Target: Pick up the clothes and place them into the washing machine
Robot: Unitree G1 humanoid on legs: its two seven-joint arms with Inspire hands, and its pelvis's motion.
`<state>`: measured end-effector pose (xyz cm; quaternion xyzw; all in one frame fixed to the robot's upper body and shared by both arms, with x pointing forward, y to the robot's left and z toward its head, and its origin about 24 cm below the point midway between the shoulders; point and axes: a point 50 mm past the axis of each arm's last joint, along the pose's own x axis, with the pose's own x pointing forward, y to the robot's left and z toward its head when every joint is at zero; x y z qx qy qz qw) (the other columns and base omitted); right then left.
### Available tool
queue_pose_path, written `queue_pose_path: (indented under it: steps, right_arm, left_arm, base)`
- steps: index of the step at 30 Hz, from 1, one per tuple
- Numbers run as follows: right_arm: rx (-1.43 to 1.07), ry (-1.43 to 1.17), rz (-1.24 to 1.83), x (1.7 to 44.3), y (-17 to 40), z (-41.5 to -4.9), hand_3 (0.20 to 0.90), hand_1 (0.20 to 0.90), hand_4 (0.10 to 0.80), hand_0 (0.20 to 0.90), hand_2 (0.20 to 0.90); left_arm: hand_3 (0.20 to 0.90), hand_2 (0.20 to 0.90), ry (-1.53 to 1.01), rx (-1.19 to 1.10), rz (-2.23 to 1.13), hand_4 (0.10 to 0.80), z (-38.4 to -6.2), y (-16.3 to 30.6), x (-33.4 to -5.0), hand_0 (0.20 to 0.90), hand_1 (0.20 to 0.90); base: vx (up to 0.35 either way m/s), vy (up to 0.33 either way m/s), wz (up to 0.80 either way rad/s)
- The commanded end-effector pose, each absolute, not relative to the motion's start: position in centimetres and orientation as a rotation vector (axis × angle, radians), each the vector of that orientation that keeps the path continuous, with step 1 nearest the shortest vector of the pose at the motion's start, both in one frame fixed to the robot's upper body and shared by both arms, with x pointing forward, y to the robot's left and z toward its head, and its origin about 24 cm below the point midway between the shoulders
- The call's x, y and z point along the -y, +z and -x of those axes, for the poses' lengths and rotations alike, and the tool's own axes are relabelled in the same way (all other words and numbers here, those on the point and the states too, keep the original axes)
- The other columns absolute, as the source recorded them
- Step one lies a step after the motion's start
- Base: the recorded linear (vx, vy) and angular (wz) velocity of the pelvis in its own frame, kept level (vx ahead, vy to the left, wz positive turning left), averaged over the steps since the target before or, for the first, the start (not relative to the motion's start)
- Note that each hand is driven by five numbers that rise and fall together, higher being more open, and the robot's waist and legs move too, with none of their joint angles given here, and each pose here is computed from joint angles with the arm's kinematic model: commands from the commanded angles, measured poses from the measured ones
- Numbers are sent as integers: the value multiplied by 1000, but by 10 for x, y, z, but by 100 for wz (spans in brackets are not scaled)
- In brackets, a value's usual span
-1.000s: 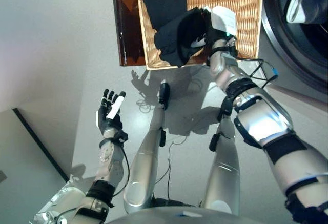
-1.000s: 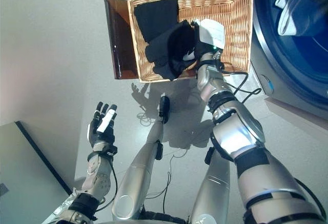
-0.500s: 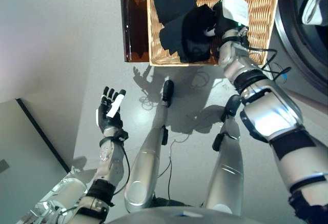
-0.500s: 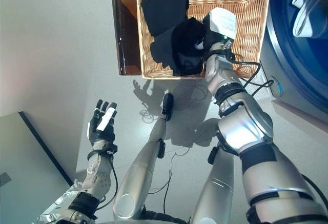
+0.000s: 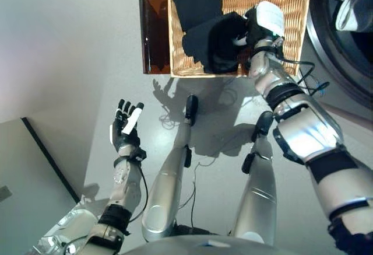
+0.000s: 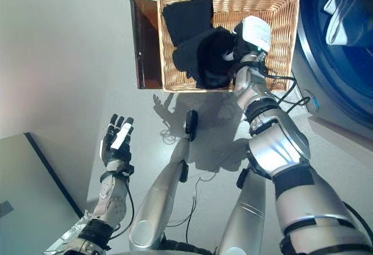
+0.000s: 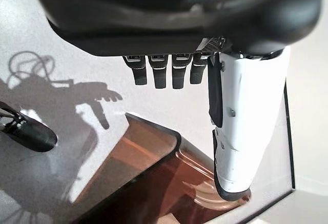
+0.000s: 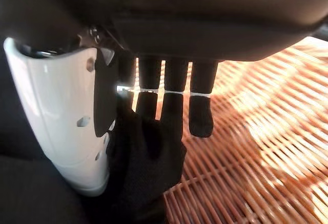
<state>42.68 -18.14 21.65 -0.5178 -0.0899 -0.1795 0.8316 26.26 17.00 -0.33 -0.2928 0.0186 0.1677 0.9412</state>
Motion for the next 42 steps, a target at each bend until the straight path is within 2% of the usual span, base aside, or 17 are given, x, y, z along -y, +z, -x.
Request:
queue_pose_path:
  steps: [1,10,20,27,30,34,36,42]
  right_arm:
    - [498,-424,913,156,276,-422,200,200,300,200,200]
    - [681,-445,652,147,297,-405,200,200,300,200,200]
    - [828,-515,426,158,312,-383,200,200,300,200,200]
    - [826,-587,246,176,318,-379,200,200,300,200,200]
    - [793,-629,38,193,321,-379,200,200,300,200,200]
    - [791,-640,-69,203,325,-378,200,200,300,200,200]
    - [767,-643,-270,214,326,-379,200,200,300,200,200]
    - [752,-654,-339,227,328,-379,200,200,300,200,200]
  left_arm:
    - [900,900,353,75,569,800,-265,14,-181,900,900]
    - [900,900,394,20,575,800,-260,0,-184,900,900]
    - [900,900,391,-13,577,800,-255,-8,-183,900,900]
    - [900,900,388,-46,583,800,-250,-16,-182,900,900]
    - [900,900,376,-66,593,800,-247,-20,-179,900,900]
    - [900,900,370,-86,598,800,-244,-24,-177,900,900]
    - [900,900,361,-103,602,800,-243,-26,-174,900,900]
    - [900,900,349,-117,612,800,-242,-28,-172,900,900]
  base:
    - [24,-7,-8]
    - [24,-14,-11]
    - [25,-15,-14]
    - [20,-4,-14]
    - [29,-4,-17]
    - [35,6,-5]
    - [35,-6,-7]
    - [12,-2,-1]
